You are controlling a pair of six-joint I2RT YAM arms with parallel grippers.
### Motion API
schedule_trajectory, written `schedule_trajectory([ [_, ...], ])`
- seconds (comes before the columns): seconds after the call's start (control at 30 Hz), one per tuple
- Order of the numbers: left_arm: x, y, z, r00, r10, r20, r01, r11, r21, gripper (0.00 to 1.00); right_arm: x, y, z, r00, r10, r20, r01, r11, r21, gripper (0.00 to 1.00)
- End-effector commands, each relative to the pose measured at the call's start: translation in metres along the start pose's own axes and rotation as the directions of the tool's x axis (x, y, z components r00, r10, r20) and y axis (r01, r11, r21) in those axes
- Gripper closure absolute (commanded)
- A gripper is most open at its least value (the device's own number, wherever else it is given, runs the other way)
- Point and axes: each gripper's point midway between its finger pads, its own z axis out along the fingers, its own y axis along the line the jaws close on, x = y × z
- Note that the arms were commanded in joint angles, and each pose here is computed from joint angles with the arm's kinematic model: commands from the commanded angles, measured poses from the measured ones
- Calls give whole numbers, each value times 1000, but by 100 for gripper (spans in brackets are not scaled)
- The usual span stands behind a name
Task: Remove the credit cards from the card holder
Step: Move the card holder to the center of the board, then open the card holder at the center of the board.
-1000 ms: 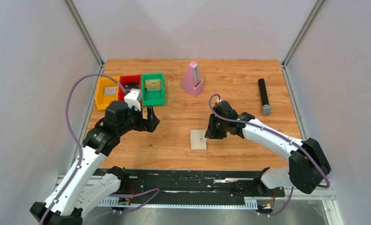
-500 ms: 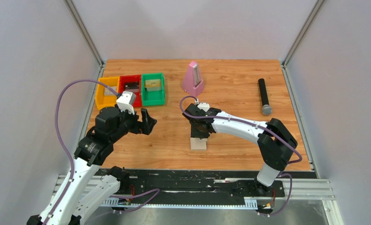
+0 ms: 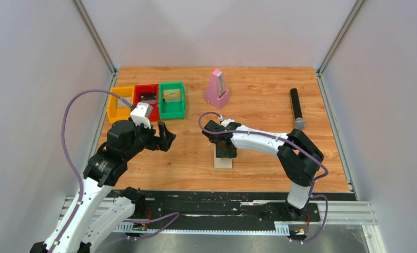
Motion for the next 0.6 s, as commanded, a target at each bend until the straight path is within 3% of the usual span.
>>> schedule_trajectory([
  [0.0,-2,-1,2,1000,-7,16,7,1000,5,1,-10,6,-2,999,4,40,-4,1000,-1,62],
  [0.37,2,-2,6,1000,-24,-9,24,1000,9,0,-6,6,10,999,-14,31,14,1000,9,63],
  [0.57,16,-6,16,995,-43,-87,46,998,32,1,-1,3,12,999,-11,34,12,1000,-3,78],
])
